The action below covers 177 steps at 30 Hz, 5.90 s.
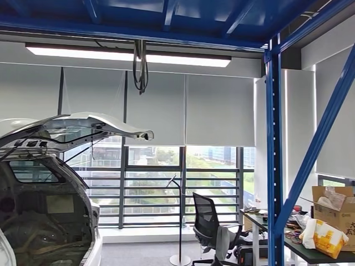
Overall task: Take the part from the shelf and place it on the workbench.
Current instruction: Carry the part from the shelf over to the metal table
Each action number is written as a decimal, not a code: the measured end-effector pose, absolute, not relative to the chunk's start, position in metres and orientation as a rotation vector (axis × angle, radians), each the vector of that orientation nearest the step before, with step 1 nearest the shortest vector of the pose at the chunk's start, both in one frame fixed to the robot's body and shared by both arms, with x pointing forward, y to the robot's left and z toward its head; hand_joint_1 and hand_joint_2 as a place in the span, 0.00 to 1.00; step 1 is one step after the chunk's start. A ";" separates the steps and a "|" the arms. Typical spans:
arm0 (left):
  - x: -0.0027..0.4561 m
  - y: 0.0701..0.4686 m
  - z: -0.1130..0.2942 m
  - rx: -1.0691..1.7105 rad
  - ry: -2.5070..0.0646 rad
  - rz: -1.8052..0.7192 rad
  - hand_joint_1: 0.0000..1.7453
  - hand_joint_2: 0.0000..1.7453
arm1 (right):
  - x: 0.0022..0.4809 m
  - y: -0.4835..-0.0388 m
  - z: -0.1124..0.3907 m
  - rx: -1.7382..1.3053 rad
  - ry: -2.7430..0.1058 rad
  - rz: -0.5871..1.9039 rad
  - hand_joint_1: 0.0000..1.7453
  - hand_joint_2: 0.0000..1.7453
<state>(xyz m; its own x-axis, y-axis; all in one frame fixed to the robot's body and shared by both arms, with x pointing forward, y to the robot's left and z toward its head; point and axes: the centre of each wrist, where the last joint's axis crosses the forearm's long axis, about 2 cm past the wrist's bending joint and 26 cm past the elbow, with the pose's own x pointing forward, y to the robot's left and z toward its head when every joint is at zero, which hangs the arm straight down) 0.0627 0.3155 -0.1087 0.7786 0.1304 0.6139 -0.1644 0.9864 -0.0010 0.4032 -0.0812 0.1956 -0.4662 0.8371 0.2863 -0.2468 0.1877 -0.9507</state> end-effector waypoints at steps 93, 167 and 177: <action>0.033 0.328 -0.112 0.078 -0.695 0.301 0.00 1.00 | 0.251 -0.129 0.187 1.094 -1.835 0.686 1.00 1.00; 0.039 0.338 -0.110 0.104 -0.688 0.233 0.00 1.00 | 0.259 -0.118 0.201 1.128 -1.883 0.700 1.00 1.00; 0.038 0.337 -0.110 0.098 -0.670 0.210 0.00 1.00 | 0.267 -0.123 0.200 1.068 -1.891 0.761 1.00 1.00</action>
<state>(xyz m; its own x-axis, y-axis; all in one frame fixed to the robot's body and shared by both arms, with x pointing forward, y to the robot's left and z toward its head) 0.0384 0.3366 -0.1105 0.7634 0.1614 0.6254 -0.2241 0.9743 0.0221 0.2669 -0.1234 0.2004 -0.3082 -0.3891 0.8681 -0.8821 0.4586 -0.1077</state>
